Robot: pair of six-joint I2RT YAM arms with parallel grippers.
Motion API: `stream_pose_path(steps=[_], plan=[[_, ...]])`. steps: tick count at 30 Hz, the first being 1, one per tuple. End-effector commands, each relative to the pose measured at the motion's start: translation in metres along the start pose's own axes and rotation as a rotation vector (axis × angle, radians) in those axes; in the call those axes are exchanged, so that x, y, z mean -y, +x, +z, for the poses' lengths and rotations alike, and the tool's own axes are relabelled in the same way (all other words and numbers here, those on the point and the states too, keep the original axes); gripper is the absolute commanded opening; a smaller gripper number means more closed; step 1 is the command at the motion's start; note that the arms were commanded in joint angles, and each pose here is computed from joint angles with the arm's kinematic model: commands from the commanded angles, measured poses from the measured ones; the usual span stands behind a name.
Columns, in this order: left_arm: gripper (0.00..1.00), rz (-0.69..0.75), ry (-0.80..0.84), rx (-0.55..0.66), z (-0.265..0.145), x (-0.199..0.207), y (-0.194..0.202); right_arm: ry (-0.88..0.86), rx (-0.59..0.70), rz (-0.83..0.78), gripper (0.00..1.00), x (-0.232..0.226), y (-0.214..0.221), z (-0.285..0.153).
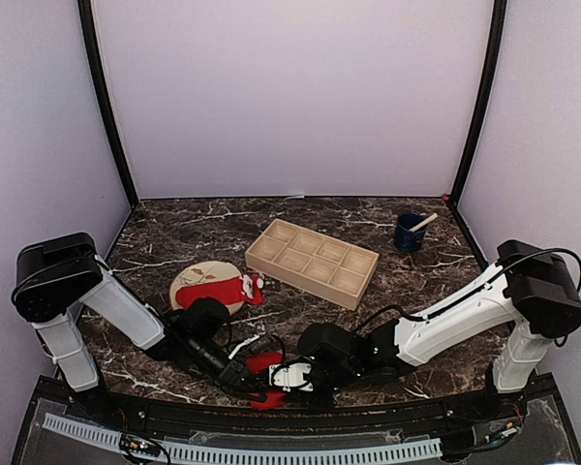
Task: Roll the socks
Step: Roll the sock at the center of the board.
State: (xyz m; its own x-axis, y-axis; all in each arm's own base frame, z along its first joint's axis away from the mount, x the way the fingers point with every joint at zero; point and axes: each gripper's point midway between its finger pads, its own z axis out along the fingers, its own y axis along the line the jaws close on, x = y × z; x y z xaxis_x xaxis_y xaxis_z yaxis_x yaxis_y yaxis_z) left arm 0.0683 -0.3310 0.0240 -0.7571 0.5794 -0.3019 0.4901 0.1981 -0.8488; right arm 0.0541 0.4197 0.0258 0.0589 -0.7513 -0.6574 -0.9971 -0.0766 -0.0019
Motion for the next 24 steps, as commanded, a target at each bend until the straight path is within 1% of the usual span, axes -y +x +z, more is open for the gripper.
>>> stream_pose_path(steps=[1,3,6,15,20,24], plan=[[0.24,-0.01,-0.013,0.006,0.0,-0.003,-0.005,0.005,-0.015,0.0,0.04,0.0,0.001,0.005],[0.28,-0.003,-0.04,0.027,-0.004,-0.006,-0.01,0.001,-0.014,0.013,0.0,0.0,0.002,0.004],[0.33,0.006,-0.104,0.076,-0.014,-0.011,-0.02,-0.003,-0.006,0.043,0.0,0.003,0.002,0.001],[0.43,0.068,-0.306,0.242,-0.052,-0.02,-0.046,-0.026,0.007,0.166,0.0,0.016,0.003,-0.005],[0.44,0.107,-0.345,0.28,-0.061,-0.018,-0.05,-0.071,0.008,0.284,0.0,0.024,0.003,-0.006],[0.44,0.138,-0.362,0.325,-0.068,-0.016,-0.05,-0.151,0.021,0.402,0.0,0.029,0.001,-0.009]])
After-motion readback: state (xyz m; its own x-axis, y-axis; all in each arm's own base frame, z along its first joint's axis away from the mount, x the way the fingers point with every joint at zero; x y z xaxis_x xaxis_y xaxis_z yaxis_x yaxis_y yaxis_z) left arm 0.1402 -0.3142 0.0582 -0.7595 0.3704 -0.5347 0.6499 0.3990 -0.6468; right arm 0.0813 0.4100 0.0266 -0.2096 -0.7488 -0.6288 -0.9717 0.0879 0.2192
